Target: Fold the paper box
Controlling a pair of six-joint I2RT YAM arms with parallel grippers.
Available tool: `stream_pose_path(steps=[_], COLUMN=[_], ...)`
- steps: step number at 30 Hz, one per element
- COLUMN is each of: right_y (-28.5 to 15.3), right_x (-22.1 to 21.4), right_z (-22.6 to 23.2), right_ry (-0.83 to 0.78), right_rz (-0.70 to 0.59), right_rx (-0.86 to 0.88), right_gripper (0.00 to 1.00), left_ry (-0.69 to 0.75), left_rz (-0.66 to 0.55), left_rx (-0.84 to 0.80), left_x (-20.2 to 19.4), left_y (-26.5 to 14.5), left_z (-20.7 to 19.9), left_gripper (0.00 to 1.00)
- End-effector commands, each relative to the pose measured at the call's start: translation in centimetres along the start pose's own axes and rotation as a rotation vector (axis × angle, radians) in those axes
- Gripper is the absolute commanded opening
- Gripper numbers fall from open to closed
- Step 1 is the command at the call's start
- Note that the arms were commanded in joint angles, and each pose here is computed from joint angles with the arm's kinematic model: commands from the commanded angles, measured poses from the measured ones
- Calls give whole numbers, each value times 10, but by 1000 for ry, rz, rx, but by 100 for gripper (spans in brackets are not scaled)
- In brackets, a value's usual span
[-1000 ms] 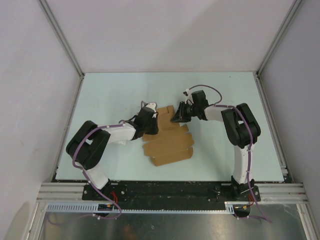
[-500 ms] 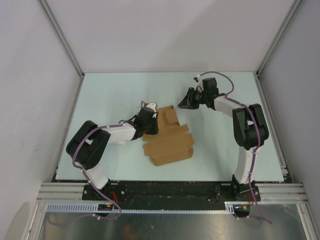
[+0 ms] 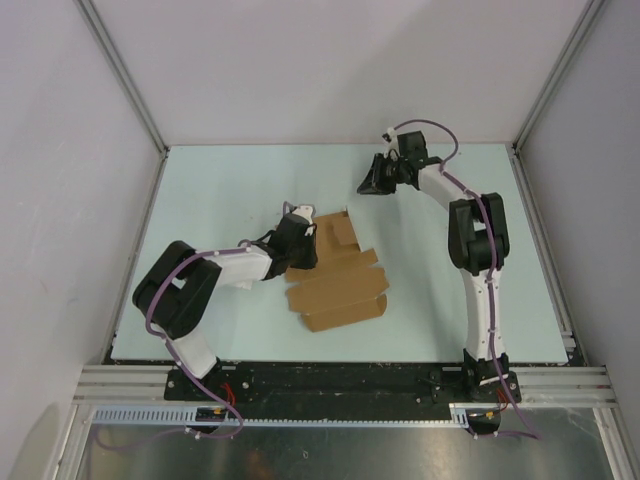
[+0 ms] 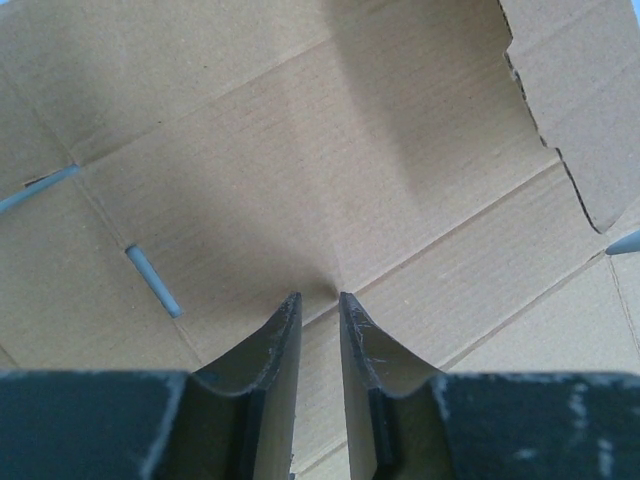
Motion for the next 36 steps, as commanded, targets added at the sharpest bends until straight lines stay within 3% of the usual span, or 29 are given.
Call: stream_pose_path(steps=[1,19,36], right_y=[11,32,51], right_x=[-5,-45,-64], right_z=[-11,15,2], right_ry=[11,-34,-24], right_rz=[50,191,239], right_rx=[-81,68,25], right_gripper=[19,16,16], left_ry=[26,27,27], left_rz=[47,61,61], left_rx=[-28,-53,-64], left_x=[-8,-9,-8], left_y=[7,9,9], left_z=[-3,-6,-7], left_gripper=[27,26,25])
Point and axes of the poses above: each gripper's point midway between its finger pads, its own y axis out along the fingers, its own z axis along the line the jaws close on, x = y × z, the point moved 7 cm from there along -y, back along the fingers, and after that the axes turned 7 degrees about y, right-handed, at the moved point
